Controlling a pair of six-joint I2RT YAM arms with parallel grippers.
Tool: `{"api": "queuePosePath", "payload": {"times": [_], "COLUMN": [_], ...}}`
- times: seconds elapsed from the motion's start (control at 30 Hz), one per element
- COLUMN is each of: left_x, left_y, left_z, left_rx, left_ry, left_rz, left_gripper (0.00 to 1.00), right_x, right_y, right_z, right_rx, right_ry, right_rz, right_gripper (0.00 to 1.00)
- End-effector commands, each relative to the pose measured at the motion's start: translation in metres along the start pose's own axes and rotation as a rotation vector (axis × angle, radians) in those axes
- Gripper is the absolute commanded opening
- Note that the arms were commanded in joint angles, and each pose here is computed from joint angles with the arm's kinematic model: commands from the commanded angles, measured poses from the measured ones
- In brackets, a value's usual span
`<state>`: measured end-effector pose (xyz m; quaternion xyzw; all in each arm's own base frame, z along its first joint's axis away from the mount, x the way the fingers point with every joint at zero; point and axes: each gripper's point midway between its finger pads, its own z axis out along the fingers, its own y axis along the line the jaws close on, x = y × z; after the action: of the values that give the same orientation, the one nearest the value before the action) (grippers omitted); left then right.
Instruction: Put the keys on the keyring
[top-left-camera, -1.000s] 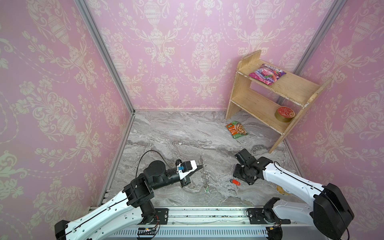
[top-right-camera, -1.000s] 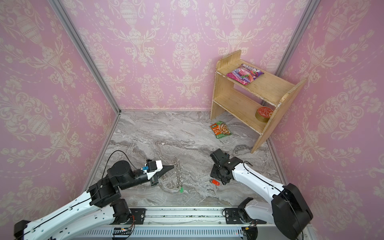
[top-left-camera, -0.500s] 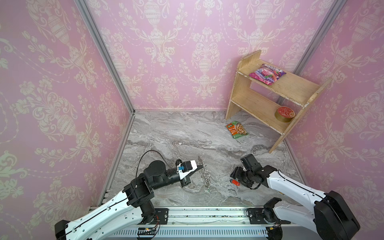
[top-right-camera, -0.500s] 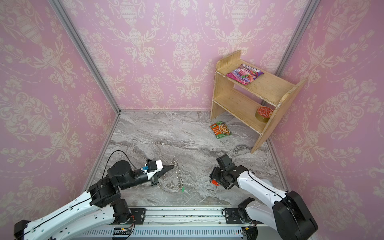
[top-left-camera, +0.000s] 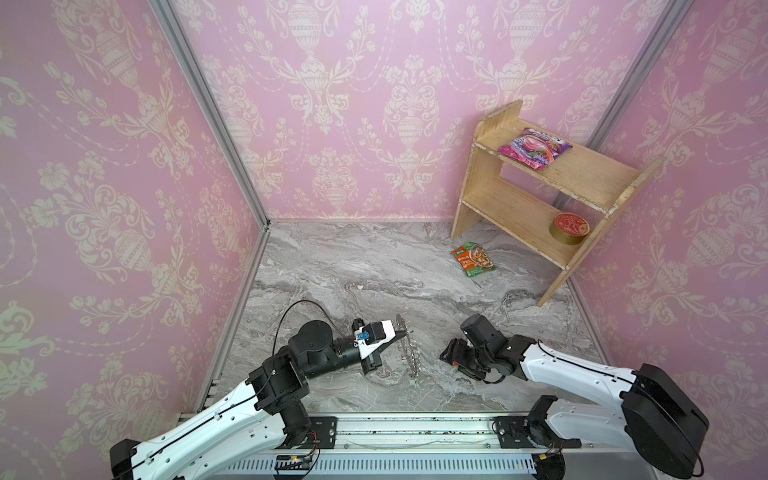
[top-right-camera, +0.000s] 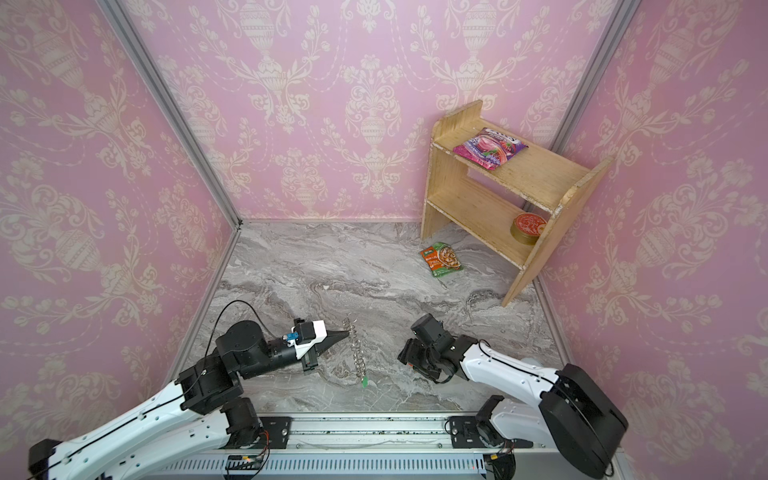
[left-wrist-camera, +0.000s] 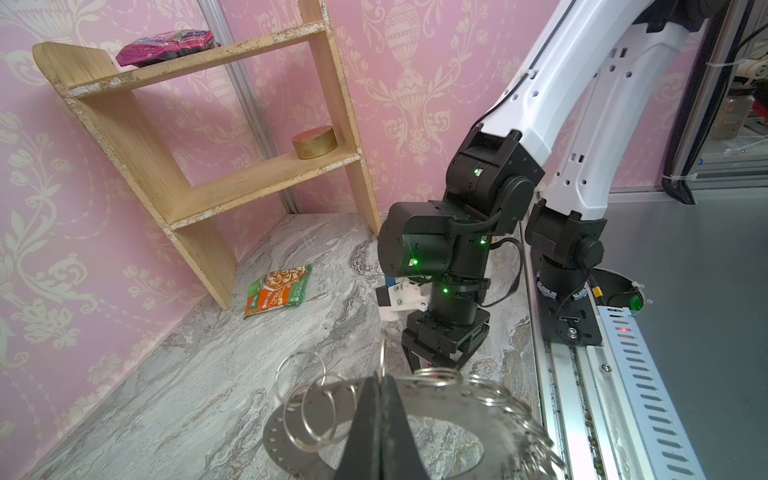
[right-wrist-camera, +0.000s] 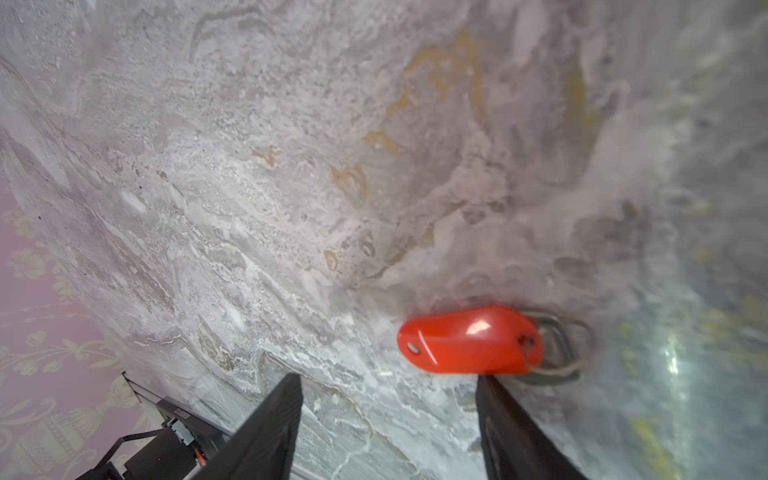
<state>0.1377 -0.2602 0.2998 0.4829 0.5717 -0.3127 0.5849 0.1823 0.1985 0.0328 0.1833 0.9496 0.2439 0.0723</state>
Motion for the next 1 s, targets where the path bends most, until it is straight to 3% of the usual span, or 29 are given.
{"api": "queuePosePath", "payload": {"times": [0.0,0.1,0.2,0.57,0.97], "left_x": [-0.013,-0.013,-0.012,-0.015,-0.013], "left_y": [0.005,0.005,0.004,0.005,0.004], "left_z": [-0.007,-0.008,-0.007,-0.007,-0.006], "left_rx": [-0.024,-0.025,-0.022,-0.021,-0.019], "left_ry": [-0.034,-0.034,-0.039,-0.037,-0.035], "left_rz": [0.014,0.014,0.016,0.012,0.006], "left_gripper": [0.0,0.0,0.0,0.0,0.0], "right_x": [-0.007,-0.018,-0.028,-0.055,-0.041], "right_y": [0.001,-0.003,-0.011,-0.007,-0.014], "right_z": [-0.017,-0.045,-0.053,-0.02,0.001], "right_rx": [0.076,0.112,0.125,0.059,0.047], "right_ry": [-0.022,-0.085,-0.1,-0.051,0.054], "right_rz": [-0.195,-0.296,-0.307,-0.304,-0.273], "right_gripper": [0.67,0.67,0.72,0.9,0.91]}}
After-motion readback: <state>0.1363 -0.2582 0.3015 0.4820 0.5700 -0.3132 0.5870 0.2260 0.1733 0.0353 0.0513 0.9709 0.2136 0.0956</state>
